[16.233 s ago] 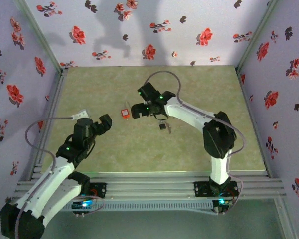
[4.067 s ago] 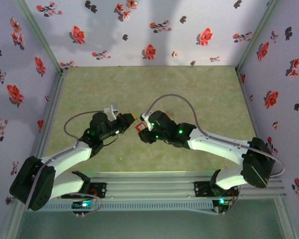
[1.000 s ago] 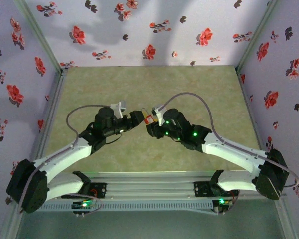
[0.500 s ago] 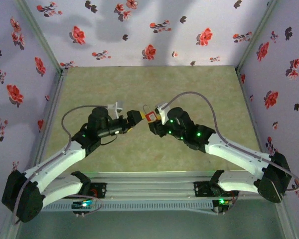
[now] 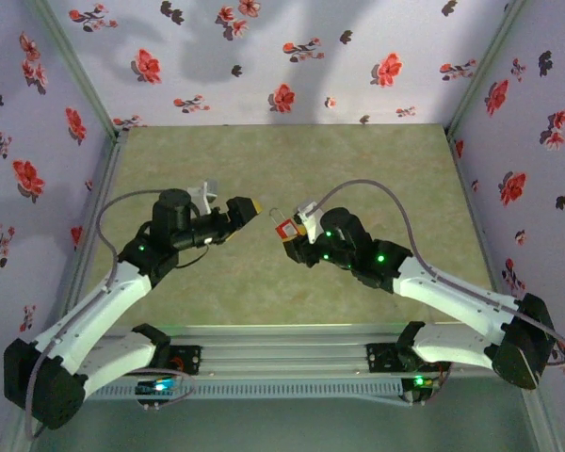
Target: Lock with the key
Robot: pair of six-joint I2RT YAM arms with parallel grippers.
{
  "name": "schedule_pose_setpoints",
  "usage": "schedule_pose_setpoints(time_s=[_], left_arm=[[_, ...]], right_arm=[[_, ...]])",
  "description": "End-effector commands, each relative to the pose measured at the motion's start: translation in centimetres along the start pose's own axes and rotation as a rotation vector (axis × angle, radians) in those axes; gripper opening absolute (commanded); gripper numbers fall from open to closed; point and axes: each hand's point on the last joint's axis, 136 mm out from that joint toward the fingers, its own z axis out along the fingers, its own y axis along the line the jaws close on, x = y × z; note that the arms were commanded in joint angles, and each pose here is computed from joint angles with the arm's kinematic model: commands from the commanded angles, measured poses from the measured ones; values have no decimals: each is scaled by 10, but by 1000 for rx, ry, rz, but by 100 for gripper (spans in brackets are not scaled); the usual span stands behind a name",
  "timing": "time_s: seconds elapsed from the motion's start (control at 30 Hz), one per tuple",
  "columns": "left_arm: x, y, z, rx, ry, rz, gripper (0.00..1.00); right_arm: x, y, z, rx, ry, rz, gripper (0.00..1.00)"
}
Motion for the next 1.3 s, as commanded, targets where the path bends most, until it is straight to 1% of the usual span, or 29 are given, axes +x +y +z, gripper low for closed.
schedule_pose_setpoints(time_s=[0.0, 0.13, 0.27, 0.9, 1.13, 1.27], left_arm=[[9, 6, -1, -65, 84, 22, 100], [16, 12, 6, -97, 154, -7, 100], [20, 11, 13, -88, 202, -29, 100], [33, 9, 44, -91, 286, -55, 99], [36, 5, 53, -82, 298, -51, 94], [41, 5, 58, -79, 313, -46, 88]], right_arm=[[-4, 6, -6, -34, -21, -39, 0], [1, 7, -4, -43, -9, -46, 0], [5, 6, -3, -44, -1, -52, 0], [14, 12, -2, -84, 10, -53, 0], [14, 14, -2, -96, 8, -53, 0], [13, 14, -2, -97, 5, -52, 0]])
